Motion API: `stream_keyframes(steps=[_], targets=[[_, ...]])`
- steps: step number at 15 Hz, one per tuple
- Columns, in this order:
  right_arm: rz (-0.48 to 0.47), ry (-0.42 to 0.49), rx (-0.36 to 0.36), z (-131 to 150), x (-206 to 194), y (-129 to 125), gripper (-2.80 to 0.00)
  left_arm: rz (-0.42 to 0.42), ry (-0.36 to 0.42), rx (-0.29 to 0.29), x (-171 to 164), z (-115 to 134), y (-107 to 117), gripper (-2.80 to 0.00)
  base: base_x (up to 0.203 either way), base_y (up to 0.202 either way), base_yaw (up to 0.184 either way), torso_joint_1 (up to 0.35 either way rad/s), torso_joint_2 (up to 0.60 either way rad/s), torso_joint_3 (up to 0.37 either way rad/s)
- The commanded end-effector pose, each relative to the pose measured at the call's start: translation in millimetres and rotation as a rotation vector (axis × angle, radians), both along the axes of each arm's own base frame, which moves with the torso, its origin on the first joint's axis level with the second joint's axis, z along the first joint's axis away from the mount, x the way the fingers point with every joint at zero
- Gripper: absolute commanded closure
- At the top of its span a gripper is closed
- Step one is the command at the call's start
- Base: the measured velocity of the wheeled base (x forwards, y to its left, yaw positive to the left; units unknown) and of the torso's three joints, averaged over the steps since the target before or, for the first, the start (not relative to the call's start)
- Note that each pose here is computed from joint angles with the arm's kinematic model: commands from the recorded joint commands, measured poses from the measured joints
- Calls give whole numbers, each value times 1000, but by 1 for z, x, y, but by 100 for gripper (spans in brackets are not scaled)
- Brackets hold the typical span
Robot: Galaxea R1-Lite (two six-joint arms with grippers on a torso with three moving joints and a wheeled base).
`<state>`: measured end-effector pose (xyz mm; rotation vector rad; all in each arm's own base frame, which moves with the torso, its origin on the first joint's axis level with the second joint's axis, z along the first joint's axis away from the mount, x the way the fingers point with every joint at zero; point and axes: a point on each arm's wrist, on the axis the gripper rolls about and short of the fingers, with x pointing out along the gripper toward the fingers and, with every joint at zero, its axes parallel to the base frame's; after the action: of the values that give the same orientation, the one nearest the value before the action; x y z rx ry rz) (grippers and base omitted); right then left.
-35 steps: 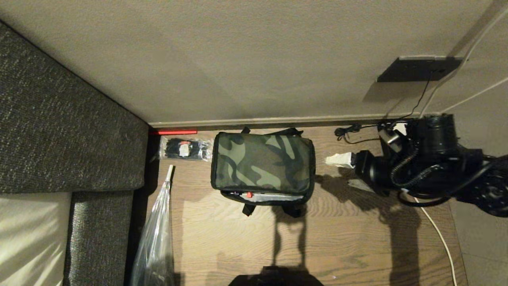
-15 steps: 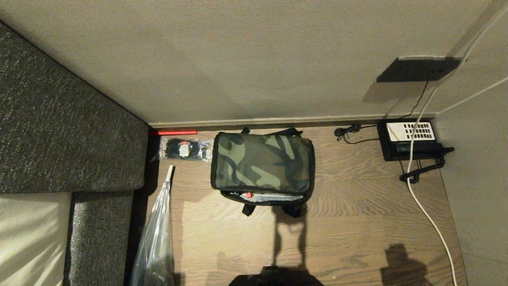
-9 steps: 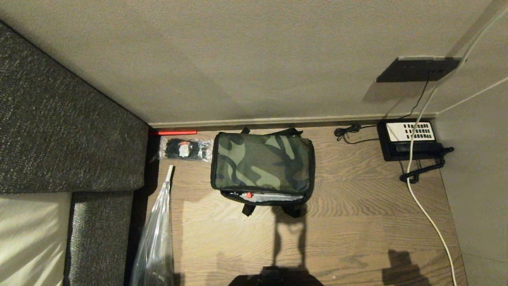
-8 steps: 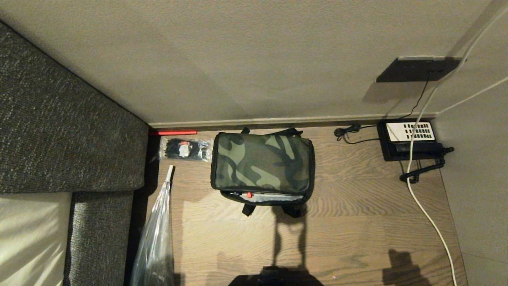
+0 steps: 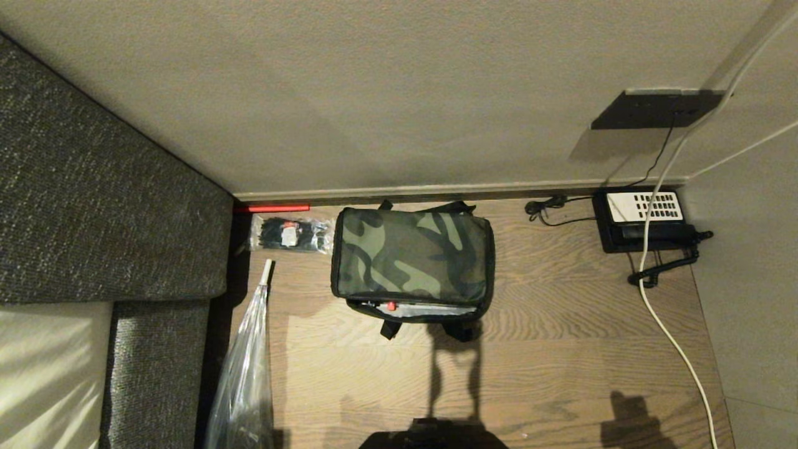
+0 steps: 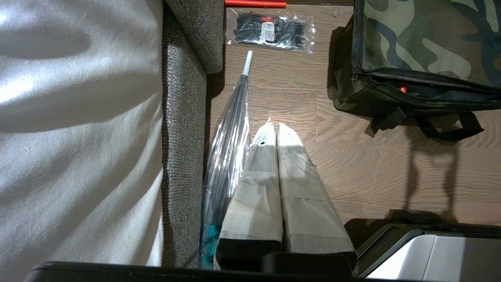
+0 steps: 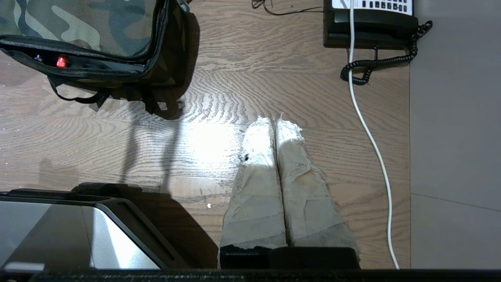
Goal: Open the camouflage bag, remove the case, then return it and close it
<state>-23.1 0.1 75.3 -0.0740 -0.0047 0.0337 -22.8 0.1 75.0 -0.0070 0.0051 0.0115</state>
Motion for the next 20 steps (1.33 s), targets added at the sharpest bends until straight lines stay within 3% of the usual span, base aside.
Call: stream_keyframes(steps=[1, 13, 20], targets=[[1, -1, 2, 0, 0, 0, 0, 1, 1, -2, 0, -1, 0, 0, 0, 0, 0, 0, 0, 0], [-2, -1, 16, 0, 0, 0, 0, -1, 3, 2, 0, -1, 0, 0, 0, 0, 0, 0, 1, 3], [0, -1, 17, 0, 0, 0, 0, 1, 4, -1, 0, -1, 0, 0, 0, 0, 0, 2, 4, 185]])
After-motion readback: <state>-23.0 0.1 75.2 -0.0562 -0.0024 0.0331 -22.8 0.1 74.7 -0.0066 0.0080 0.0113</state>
